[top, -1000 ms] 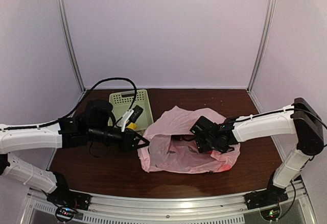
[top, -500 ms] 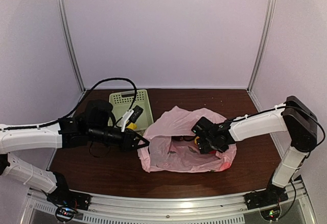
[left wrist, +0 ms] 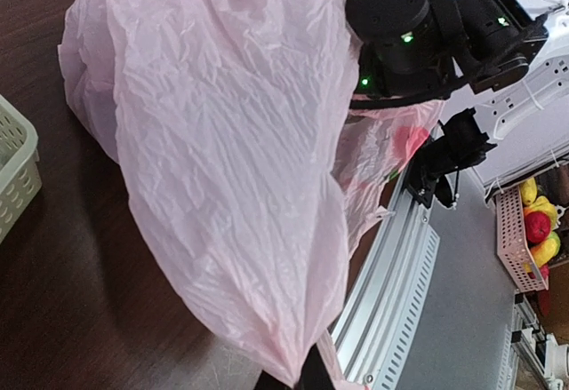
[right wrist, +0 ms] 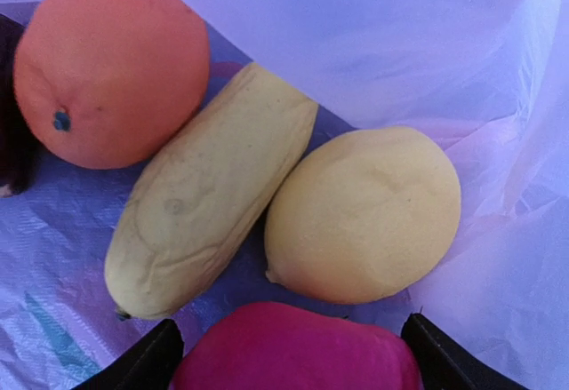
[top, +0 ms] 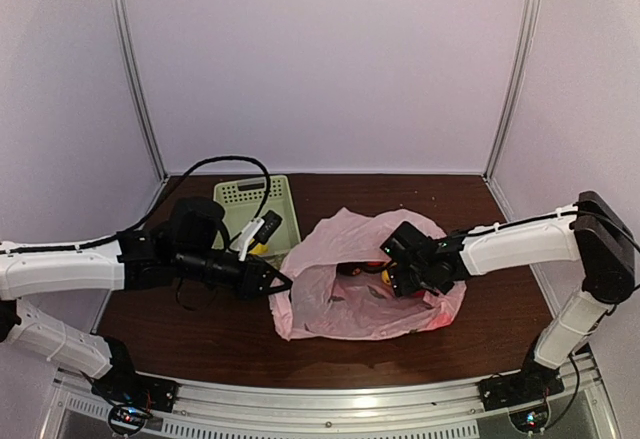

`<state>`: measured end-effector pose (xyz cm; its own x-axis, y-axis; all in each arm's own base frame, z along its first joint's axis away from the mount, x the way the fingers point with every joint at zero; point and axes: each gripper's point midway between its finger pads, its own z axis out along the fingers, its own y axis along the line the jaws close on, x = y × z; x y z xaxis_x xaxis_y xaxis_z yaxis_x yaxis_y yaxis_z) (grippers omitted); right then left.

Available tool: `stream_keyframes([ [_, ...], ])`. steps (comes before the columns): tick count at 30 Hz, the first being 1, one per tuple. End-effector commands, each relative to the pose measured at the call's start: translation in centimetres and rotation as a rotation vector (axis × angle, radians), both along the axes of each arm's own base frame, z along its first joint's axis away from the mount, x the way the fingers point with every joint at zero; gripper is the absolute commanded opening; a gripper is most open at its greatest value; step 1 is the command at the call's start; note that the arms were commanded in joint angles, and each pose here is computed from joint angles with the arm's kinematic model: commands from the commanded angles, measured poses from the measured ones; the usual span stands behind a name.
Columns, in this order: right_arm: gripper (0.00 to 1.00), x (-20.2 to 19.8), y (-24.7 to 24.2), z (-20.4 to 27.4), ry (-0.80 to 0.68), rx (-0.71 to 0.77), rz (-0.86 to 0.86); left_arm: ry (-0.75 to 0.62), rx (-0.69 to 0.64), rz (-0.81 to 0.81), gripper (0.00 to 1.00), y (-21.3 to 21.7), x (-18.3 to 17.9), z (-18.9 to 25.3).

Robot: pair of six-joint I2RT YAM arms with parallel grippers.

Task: Untie the knot of the plastic bag and take out the fruit
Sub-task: Pick up the fake fruit from the takeout bag, then pass from the right arm to the left

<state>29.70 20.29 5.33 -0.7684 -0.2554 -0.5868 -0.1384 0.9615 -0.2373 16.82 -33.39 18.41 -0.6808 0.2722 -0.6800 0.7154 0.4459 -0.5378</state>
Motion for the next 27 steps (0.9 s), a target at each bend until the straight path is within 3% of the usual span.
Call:
stream_keyframes([
  [1,0.83,-0.7,2.3,3.0,-0.039,0.085,0.122,-0.035,-0.026,0.009,0.0,-0.8,0.8,1.5],
  [12,0.82,-8.1,12.9,7.8,-0.061,0.275,0.581,-0.024,-0.03,0.028,0.0,-1.4,1.4,1.1],
  [26,0.81,-16.2,20.1,13.9,-0.054,0.525,0.848,-0.027,-0.022,0.112,0.0,-0.8,2.5,1.0],
  [27,0.81,-16.5,20.1,15.0,-0.069,0.554,0.851,-0.032,-0.021,0.12,0.04,-0.7,2.6,1.1],
])
